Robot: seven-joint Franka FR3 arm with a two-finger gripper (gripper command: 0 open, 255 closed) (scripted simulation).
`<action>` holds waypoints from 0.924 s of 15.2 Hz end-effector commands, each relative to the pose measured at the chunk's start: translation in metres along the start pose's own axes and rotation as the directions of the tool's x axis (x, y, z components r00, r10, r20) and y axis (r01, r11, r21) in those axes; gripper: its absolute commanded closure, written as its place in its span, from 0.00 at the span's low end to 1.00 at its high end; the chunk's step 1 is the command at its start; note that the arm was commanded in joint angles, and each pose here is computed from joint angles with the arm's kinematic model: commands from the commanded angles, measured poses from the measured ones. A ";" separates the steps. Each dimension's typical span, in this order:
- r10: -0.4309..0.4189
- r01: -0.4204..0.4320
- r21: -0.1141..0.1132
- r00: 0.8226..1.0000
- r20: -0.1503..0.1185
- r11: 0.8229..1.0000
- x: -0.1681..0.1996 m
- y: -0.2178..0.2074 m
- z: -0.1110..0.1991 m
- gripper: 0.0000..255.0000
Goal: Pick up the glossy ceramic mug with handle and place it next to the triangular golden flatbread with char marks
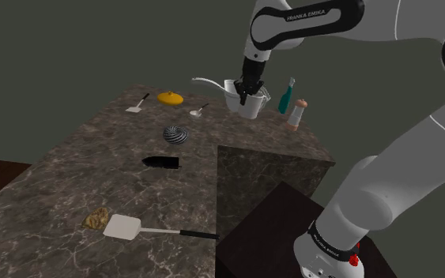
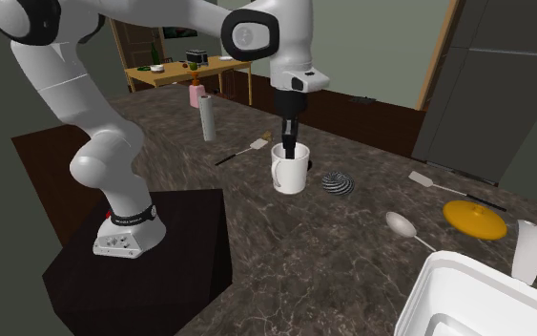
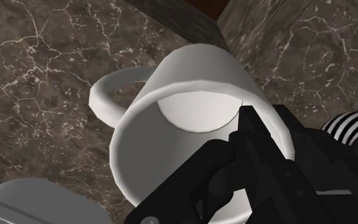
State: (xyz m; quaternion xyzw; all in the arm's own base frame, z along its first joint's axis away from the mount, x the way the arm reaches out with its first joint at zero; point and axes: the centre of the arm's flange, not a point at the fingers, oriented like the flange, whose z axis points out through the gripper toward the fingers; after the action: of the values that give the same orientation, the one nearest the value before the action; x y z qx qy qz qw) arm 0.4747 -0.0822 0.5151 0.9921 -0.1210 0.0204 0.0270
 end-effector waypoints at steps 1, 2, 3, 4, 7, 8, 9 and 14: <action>0.001 -0.001 0.000 1.000 0.000 1.000 -0.006 -0.026 -0.002 1.00; 0.001 -0.001 0.000 1.000 0.000 1.000 -0.009 -0.039 -0.003 1.00; 0.001 -0.001 0.000 1.000 0.000 1.000 -0.011 -0.052 -0.003 1.00; 0.001 -0.001 0.000 1.000 0.000 1.000 -0.013 -0.065 -0.004 1.00; 0.001 -0.001 0.000 1.000 0.000 1.000 -0.019 -0.104 -0.007 1.00; 0.001 -0.001 0.000 1.000 0.000 1.000 -0.022 -0.117 -0.007 1.00; 0.001 -0.001 0.000 1.000 0.000 1.000 -0.024 -0.130 -0.008 1.00; 0.001 -0.001 0.000 1.000 0.000 1.000 -0.035 -0.195 -0.012 1.00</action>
State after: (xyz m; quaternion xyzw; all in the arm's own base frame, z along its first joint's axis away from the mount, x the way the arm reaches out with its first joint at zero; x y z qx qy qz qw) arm 0.4836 0.1024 0.5146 0.9921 -0.1211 0.0205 0.0274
